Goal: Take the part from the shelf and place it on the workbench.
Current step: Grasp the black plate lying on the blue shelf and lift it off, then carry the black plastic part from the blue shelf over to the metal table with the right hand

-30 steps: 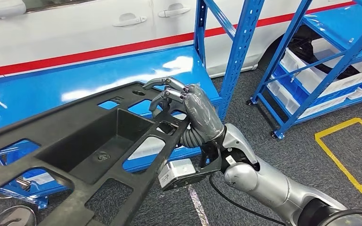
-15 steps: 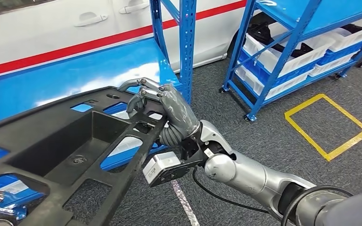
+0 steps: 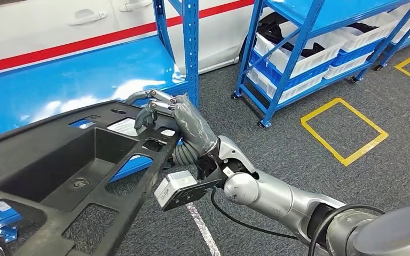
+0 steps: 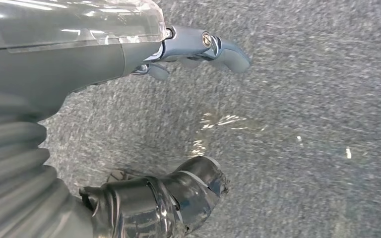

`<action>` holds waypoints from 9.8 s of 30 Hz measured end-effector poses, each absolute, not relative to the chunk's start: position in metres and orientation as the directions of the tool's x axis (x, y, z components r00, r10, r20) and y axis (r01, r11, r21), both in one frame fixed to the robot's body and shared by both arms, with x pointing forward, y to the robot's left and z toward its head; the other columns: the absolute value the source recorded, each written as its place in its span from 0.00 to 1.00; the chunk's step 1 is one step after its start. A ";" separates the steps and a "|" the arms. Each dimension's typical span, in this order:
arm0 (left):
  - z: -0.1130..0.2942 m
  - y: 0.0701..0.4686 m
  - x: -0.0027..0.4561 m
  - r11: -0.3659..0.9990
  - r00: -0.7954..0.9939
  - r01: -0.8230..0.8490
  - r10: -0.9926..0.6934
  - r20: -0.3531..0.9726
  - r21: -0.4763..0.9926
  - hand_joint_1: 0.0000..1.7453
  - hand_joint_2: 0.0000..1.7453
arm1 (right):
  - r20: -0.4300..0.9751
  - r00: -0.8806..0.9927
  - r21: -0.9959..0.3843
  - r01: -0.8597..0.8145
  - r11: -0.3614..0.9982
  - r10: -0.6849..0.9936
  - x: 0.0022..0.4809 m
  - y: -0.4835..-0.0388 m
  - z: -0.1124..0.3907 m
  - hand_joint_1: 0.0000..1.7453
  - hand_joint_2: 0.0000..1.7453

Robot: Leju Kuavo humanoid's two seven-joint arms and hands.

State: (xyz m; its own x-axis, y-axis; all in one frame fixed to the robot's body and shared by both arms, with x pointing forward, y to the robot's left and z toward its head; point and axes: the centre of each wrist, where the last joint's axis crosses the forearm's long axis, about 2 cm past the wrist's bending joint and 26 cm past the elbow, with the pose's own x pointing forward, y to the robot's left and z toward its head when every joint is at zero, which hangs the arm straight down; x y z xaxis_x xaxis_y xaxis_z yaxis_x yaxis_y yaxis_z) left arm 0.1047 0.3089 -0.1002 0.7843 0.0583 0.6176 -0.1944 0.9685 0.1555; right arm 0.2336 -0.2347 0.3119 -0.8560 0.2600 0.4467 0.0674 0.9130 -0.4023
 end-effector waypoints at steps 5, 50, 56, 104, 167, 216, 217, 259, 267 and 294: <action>-0.101 0.309 0.103 0.968 0.786 -0.198 0.062 0.615 0.157 0.00 1.00 | 0.447 -0.856 -0.398 0.069 0.915 0.259 0.234 -0.235 0.312 1.00 1.00; -0.104 0.312 0.087 0.952 0.848 -0.214 0.070 0.525 0.218 0.00 1.00 | 0.490 -0.838 -0.374 0.047 0.926 0.240 0.233 -0.233 0.309 1.00 1.00; -0.102 0.303 0.095 0.956 0.849 -0.202 0.064 0.524 0.211 0.00 1.00 | 0.520 -0.829 -0.350 0.013 0.937 0.206 0.230 -0.233 0.306 1.00 1.00; -0.104 0.311 0.086 0.968 0.866 -0.155 0.038 0.498 0.195 0.00 1.00 | 0.612 -0.790 -0.220 -0.119 0.968 0.042 0.209 -0.228 0.287 1.00 1.00; -0.103 0.310 0.091 0.949 0.878 -0.212 0.080 0.471 0.234 0.00 1.00 | 0.617 -0.740 0.039 -0.310 0.950 -0.267 0.223 -0.229 0.273 1.00 1.00; -0.057 0.284 0.221 0.902 0.844 -0.353 0.193 0.501 0.247 0.00 1.00 | 0.626 -0.664 0.054 -0.487 0.872 -0.410 0.260 -0.196 0.277 1.00 1.00; -0.058 0.285 0.220 0.902 0.845 -0.353 0.193 0.499 0.248 0.00 1.00 | 0.626 -0.663 0.052 -0.490 0.870 -0.411 0.260 -0.195 0.278 1.00 1.00; -0.059 0.284 0.219 0.905 0.844 -0.350 0.193 0.501 0.241 0.00 1.00 | 0.615 -0.651 0.141 -0.463 0.875 -0.444 0.270 -0.184 0.268 1.00 1.00; -0.052 0.277 0.231 0.905 0.843 -0.354 0.199 0.500 0.235 0.00 1.00 | 0.619 -0.644 0.196 -0.429 0.882 -0.450 0.270 -0.195 0.261 1.00 1.00; -0.048 0.266 0.237 0.902 0.838 -0.370 0.221 0.499 0.221 0.00 1.00 | 0.638 -0.624 0.232 -0.402 0.886 -0.450 0.271 -0.199 0.253 1.00 1.00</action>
State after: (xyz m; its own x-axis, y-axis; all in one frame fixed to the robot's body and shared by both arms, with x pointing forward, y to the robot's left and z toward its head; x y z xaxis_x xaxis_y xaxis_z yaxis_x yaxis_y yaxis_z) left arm 0.2366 0.2657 -0.0483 0.8380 0.2212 0.4988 -0.3698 0.9024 0.2212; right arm 0.2712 -0.1990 0.2533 -0.6243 -0.4502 0.6384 -0.4019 0.8859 0.2316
